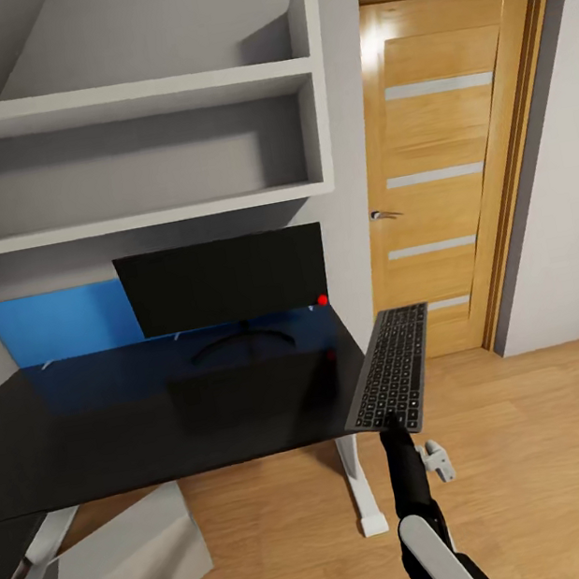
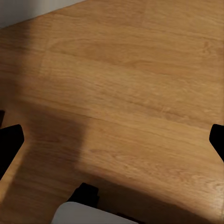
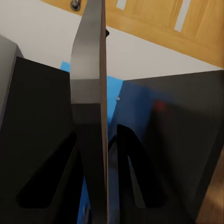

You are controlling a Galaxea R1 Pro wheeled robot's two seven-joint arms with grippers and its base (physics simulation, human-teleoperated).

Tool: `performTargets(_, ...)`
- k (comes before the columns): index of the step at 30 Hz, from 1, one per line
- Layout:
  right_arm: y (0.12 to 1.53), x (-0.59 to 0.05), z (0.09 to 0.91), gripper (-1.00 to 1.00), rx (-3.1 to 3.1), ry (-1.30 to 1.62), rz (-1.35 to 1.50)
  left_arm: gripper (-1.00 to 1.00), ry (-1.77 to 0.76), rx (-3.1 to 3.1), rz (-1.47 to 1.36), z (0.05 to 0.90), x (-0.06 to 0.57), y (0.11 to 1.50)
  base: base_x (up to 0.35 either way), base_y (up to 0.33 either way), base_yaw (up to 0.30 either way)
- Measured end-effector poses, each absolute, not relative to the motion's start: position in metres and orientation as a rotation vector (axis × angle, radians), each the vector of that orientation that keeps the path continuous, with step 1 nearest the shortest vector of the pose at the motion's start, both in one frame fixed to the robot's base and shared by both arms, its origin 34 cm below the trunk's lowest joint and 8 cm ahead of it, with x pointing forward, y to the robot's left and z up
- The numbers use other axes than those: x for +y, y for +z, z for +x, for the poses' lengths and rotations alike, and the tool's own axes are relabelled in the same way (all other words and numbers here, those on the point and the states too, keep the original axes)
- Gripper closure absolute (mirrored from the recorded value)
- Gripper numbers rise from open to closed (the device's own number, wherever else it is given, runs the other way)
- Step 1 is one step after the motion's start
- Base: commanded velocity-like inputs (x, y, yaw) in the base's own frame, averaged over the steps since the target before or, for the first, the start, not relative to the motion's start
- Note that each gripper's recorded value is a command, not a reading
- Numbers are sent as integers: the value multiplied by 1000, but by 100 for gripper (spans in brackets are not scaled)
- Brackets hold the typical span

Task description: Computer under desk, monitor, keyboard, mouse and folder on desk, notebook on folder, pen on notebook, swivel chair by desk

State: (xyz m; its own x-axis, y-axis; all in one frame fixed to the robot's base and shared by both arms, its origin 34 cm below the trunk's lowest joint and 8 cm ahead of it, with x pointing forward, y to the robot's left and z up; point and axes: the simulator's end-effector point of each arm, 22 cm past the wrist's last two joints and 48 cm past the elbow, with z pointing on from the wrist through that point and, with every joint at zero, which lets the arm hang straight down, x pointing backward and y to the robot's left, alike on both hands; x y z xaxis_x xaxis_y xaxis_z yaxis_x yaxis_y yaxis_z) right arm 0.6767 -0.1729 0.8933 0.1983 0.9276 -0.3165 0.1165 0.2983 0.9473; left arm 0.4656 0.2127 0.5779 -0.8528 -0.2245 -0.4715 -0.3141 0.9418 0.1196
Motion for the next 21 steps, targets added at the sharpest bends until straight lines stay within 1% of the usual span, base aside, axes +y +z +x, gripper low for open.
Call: performTargets(21,890,-169,676,100,1251,787,1140,-100,280,2644,-382,460,214,574,0,0,0)
